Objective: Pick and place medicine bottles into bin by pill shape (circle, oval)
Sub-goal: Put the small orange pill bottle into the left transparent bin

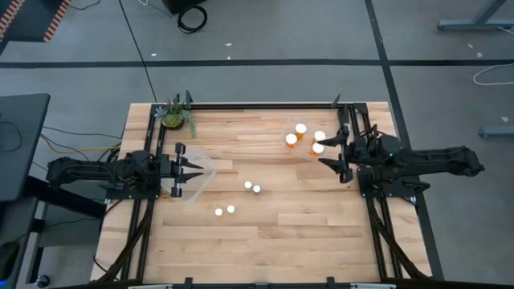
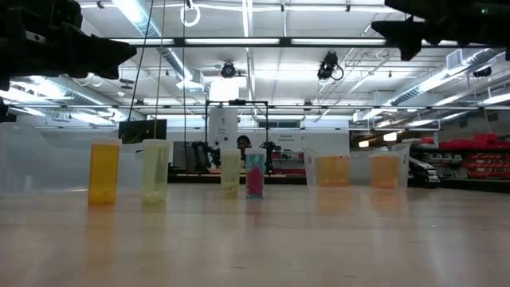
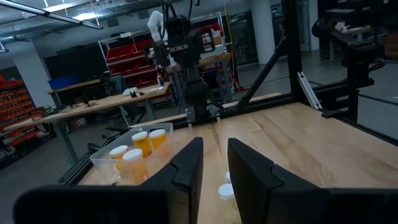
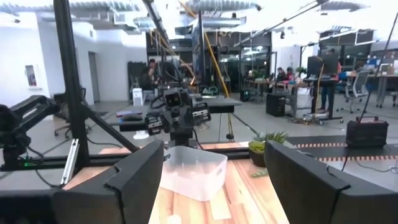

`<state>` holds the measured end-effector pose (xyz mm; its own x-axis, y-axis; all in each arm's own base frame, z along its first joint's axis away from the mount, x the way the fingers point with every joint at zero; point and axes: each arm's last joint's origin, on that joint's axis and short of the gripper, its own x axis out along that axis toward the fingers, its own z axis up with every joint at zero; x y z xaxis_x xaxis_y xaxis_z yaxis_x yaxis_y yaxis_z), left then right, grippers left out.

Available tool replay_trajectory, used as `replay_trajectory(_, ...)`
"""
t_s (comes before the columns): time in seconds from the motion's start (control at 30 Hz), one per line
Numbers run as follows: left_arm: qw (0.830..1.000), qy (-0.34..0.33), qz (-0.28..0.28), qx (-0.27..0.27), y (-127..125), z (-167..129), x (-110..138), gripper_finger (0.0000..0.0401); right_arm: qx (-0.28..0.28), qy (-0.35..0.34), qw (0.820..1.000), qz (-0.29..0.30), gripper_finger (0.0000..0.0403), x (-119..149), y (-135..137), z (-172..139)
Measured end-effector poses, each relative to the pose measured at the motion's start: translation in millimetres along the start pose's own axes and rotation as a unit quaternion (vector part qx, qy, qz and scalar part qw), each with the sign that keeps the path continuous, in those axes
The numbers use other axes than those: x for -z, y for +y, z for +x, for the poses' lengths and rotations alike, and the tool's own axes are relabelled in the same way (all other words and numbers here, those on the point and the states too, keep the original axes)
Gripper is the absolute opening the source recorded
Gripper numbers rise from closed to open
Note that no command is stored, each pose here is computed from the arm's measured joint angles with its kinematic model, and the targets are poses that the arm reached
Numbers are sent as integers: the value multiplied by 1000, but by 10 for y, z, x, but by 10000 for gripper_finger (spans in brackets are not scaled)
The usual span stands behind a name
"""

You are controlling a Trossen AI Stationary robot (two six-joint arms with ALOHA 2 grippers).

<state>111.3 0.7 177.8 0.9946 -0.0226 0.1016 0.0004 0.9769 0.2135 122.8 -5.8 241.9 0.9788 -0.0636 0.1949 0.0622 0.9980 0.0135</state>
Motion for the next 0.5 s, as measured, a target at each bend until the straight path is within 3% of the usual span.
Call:
replay_trajectory(0.33, 1000, 0, 0, 0, 0, 0, 1, 82, 45, 15, 998, 29, 287, 444, -18, -89)
replay_trajectory(0.5, 1000, 0, 0, 0, 0, 0, 0, 86, 34, 21, 999, 30, 287, 496, 31, -104)
